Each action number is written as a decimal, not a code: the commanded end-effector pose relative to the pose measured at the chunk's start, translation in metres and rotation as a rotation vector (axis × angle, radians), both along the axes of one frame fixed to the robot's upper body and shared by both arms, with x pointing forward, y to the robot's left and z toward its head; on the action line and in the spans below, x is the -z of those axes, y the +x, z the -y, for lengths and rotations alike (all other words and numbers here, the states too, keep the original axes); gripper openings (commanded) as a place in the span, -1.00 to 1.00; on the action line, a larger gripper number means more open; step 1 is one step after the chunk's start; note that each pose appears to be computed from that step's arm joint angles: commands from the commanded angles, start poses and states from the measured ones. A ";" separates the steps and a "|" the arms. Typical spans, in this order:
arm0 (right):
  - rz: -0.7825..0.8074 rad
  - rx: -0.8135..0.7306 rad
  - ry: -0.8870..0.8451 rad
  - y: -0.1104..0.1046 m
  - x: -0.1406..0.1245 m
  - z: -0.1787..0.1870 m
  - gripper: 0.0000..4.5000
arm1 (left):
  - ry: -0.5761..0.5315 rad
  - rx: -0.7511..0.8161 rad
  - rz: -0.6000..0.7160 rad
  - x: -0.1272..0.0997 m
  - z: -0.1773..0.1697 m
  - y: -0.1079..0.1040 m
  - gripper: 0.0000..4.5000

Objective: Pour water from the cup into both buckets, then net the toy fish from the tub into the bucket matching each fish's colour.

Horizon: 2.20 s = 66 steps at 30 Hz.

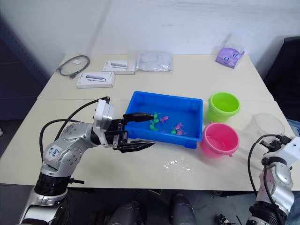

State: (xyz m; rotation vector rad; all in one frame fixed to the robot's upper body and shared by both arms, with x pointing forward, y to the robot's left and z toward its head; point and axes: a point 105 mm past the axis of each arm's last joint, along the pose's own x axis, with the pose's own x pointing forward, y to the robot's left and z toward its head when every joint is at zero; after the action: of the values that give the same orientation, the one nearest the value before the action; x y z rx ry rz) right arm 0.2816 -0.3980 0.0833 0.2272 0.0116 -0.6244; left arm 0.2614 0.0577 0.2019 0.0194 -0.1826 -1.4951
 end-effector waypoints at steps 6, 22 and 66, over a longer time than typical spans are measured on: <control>0.048 0.001 -0.031 0.006 -0.012 0.002 -0.36 | -0.007 0.004 0.015 -0.008 0.002 -0.008 1.00; -0.003 -0.152 -0.185 -0.094 -0.031 -0.006 0.98 | 0.059 -0.159 -0.040 0.017 -0.035 -0.003 1.00; 0.481 -1.703 -0.519 -0.073 -0.109 -0.251 0.98 | 0.446 -1.400 -0.335 0.062 -0.239 0.058 1.00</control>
State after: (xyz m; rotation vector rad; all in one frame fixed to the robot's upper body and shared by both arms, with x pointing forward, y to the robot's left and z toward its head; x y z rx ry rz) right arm 0.2110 -0.1497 0.1860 -0.1505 -0.3478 1.1244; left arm 0.3132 0.3026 0.1475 0.2033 0.3025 -0.0932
